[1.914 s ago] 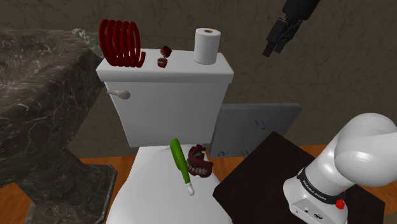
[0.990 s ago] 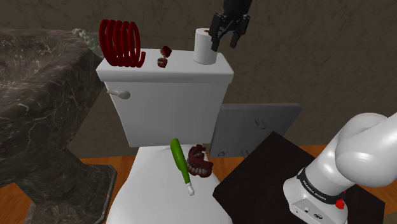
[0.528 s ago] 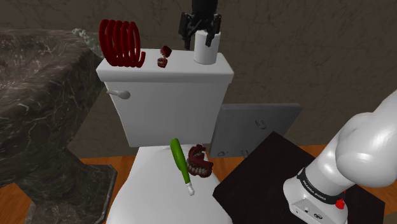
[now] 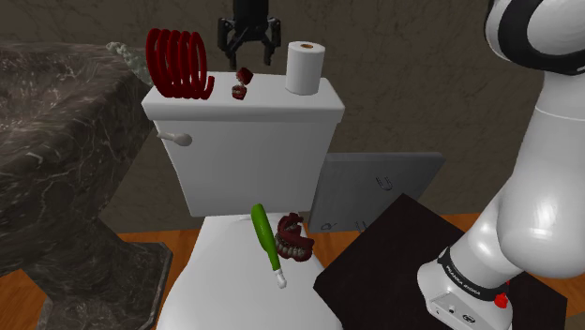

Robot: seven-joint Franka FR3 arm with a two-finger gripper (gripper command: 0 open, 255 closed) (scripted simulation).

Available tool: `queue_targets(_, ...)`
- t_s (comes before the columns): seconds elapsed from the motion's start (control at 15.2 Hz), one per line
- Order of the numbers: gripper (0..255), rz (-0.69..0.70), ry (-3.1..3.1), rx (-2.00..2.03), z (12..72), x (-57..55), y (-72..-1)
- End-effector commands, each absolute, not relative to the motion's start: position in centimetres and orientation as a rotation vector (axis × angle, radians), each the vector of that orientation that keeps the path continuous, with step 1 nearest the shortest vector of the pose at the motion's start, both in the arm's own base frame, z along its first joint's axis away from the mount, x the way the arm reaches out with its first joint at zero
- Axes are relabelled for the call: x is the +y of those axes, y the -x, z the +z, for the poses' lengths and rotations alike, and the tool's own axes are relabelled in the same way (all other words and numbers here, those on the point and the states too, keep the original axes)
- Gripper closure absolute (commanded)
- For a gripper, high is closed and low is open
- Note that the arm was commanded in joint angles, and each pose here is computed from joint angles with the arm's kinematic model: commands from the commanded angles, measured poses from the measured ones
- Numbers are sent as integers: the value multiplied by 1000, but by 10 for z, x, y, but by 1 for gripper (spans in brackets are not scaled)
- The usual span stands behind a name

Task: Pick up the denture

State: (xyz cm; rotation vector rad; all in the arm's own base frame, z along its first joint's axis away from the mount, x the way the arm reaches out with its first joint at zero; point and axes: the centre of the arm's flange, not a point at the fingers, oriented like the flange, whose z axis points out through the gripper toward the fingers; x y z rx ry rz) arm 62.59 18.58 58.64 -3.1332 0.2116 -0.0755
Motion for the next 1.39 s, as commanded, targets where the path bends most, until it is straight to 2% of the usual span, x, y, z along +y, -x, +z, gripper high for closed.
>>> queue_targets(0.0, 0, -67, 3136, 230, 583, 193, -644)
queue_targets(0.59, 0, -67, 3136, 230, 543, 193, -644)
queue_targets(0.66, 255, -68, 3136, 230, 543, 193, -643)
queue_targets(1.32, 255, -67, 3136, 230, 549, 193, -644)
